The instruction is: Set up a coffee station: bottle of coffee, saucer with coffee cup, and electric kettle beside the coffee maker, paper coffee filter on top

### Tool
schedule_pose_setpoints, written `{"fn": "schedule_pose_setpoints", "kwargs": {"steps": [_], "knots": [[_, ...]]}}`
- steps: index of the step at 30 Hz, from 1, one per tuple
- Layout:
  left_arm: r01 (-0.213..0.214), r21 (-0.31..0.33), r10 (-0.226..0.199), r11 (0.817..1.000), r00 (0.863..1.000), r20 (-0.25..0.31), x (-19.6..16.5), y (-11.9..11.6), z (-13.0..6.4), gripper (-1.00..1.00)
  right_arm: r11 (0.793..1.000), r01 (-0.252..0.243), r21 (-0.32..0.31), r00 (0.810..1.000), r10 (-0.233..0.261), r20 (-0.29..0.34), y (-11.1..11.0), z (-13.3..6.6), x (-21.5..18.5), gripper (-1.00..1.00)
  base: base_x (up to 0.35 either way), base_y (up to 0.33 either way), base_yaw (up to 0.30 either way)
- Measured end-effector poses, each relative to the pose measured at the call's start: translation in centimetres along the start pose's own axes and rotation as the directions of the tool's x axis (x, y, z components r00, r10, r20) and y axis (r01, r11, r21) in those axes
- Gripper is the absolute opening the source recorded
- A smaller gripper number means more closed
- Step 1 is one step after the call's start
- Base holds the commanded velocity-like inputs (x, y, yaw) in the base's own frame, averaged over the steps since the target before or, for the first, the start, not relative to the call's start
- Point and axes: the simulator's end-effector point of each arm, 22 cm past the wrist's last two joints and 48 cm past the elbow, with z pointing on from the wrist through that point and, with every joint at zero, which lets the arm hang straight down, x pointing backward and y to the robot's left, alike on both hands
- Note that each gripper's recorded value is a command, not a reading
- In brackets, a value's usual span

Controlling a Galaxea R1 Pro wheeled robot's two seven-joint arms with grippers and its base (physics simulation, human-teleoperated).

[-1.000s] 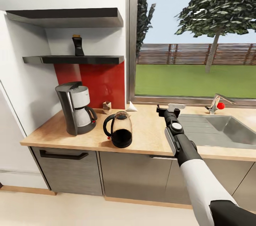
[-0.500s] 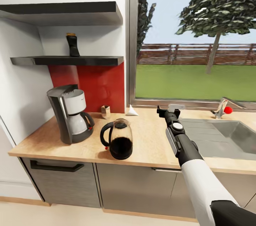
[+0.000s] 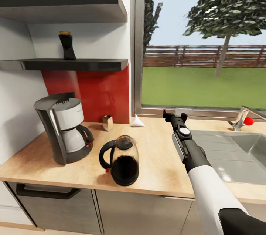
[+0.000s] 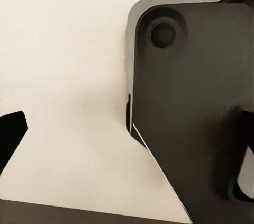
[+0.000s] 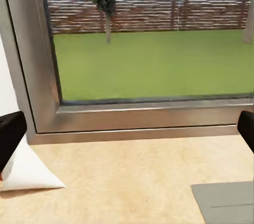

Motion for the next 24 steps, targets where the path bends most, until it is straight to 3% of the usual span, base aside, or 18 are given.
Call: {"fn": "schedule_pose_setpoints", "kwargs": {"steps": [10, 20, 24], "knots": [[-0.001, 0.001, 0.001, 1.0, 1.0, 0.0, 0.01, -0.11, 0.0, 1.0, 1.0, 0.001, 0.0, 1.0, -0.001, 0.0, -0.01, 0.0, 0.03, 1.0, 0.274, 0.205, 0.0], [0.0, -0.002, 0.0, 1.0, 1.0, 0.004, -0.12, 0.11, 0.0, 1.0, 1.0, 0.0, 0.001, 1.0, 0.0, 0.003, -0.1, 0.0, -0.1, 1.0, 0.331, 0.017, 0.0], [0.0, -0.002, 0.0, 1.0, 1.0, 0.004, -0.15, 0.06, 0.01, 1.0, 1.0, 0.0, 0.002, 1.0, 0.0, 0.003, -0.06, 0.05, -0.07, 1.0, 0.115, 0.0, 0.0]]}}
